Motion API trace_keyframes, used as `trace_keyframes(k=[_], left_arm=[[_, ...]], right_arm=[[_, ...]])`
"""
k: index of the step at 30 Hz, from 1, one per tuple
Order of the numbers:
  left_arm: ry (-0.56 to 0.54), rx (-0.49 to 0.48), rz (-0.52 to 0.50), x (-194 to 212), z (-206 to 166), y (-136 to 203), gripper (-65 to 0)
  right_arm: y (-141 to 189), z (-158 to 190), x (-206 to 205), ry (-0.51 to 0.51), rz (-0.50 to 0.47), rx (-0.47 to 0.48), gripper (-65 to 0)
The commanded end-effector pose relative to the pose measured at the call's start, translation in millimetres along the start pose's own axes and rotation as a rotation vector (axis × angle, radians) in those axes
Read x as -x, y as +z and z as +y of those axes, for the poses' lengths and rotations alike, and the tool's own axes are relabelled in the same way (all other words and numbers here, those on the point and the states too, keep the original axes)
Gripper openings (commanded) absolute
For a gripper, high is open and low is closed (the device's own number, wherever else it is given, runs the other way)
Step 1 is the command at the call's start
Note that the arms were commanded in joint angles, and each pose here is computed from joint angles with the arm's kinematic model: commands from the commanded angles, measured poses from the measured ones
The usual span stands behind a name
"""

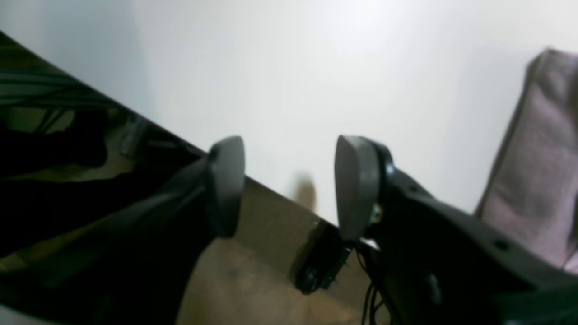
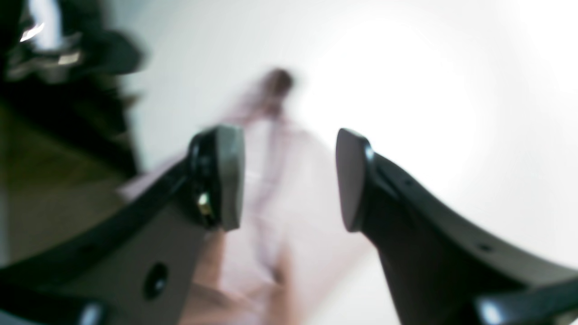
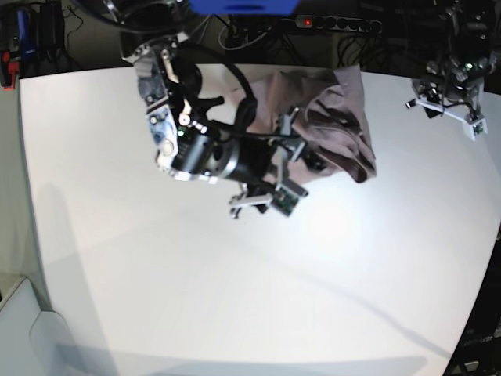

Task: Layout the t-shirt on the table in an organized manner, then fold the t-shirt properly
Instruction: 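Press and tuck the folded bundle with the right gripper, left gripper withdrawing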

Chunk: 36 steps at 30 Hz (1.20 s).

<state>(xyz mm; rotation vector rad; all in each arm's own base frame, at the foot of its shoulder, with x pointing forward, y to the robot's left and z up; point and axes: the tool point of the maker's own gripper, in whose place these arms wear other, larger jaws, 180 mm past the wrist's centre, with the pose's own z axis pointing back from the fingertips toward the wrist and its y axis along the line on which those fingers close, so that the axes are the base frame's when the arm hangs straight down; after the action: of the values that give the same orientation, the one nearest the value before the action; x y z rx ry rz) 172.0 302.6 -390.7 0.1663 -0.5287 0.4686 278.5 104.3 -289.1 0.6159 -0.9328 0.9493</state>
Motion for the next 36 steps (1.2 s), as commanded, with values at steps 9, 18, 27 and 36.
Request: trace_keyframes(k=[9,18,27,36], left_arm=[[-0.003,-0.013,-0.035,-16,5,-1,-33.4],[0.001,-0.009,-0.046,-22,2,-2,-33.4],[-0.001,-0.009,-0.047,-22,3,-2,-33.4],[-0.001,-0.004,-0.041,-19,3,0,-33.3]], right_arm=[[-1,3,46,-0.103,0.065,-0.02,-64.4],[-21,85,58,-0.024,0.132,-0.231,-64.5],[-3,144,37,0.224,0.095,-0.384,-64.6],[-12,68,32,0.084,0.081,-0.197,-64.6]])
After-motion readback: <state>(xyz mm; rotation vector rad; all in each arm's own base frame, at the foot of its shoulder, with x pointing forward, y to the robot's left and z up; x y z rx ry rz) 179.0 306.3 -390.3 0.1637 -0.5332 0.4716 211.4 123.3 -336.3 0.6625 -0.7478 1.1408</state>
